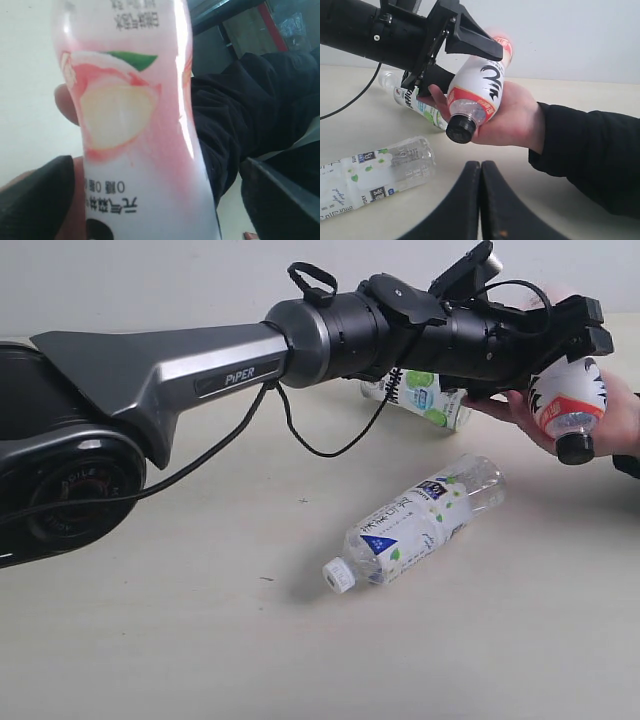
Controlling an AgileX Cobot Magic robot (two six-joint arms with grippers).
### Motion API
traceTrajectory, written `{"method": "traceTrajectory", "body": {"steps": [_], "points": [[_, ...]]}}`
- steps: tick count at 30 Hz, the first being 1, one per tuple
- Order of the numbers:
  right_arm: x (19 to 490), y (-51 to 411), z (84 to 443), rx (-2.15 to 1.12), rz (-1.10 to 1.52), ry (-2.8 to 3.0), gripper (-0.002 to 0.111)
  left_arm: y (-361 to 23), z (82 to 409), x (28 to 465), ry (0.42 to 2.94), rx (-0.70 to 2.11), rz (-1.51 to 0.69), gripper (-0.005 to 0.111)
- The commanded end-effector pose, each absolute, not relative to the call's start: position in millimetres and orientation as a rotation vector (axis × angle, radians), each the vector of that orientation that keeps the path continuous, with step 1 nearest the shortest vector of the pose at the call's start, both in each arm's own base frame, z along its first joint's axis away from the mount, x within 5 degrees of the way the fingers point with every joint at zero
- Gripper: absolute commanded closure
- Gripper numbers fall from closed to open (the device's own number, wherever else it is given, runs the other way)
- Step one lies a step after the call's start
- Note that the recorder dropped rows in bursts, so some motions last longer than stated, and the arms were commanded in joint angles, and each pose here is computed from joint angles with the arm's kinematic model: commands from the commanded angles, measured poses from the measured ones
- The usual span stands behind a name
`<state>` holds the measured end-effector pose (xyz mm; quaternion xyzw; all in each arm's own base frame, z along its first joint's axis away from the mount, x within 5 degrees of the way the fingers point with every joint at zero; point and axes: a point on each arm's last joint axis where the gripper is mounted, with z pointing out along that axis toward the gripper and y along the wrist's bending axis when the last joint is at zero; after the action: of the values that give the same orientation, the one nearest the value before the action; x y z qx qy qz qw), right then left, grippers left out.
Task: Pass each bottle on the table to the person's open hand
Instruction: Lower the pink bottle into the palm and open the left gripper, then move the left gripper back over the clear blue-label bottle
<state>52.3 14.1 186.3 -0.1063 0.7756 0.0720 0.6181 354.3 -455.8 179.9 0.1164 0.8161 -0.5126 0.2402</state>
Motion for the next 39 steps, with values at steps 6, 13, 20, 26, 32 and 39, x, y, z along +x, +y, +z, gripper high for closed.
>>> {"method": "traceTrajectory", "body": {"steps": [6, 13, 20, 26, 32, 39], "points": [[52.4, 14.3, 185.4, -0.249, 0.167, 1.777, 0.108, -455.0, 182.1, 355.7, 2.224, 0.33, -1.399, 0.017], [52.4, 14.3, 185.4, -0.249, 0.167, 1.777, 0.108, -448.1, 189.7, 360.9, 2.219, 0.348, -1.404, 0.017], [52.4, 14.2, 185.4, -0.251, 0.165, 1.777, 0.108, -435.3, 200.4, 367.6, 2.235, 0.397, -1.441, 0.017], [52.4, 14.2, 185.4, -0.251, 0.165, 1.777, 0.108, -426.0, 214.4, 370.5, 2.229, 0.438, -1.461, 0.017], [52.3, 14.3, 185.4, -0.248, 0.169, 1.777, 0.108, -415.8, 227.3, 370.8, 2.235, 0.523, -1.467, 0.017], [52.3, 14.3, 185.4, -0.248, 0.169, 1.777, 0.108, -394.3, 251.5, 370.5, 2.243, 0.702, -1.407, 0.025]]}}
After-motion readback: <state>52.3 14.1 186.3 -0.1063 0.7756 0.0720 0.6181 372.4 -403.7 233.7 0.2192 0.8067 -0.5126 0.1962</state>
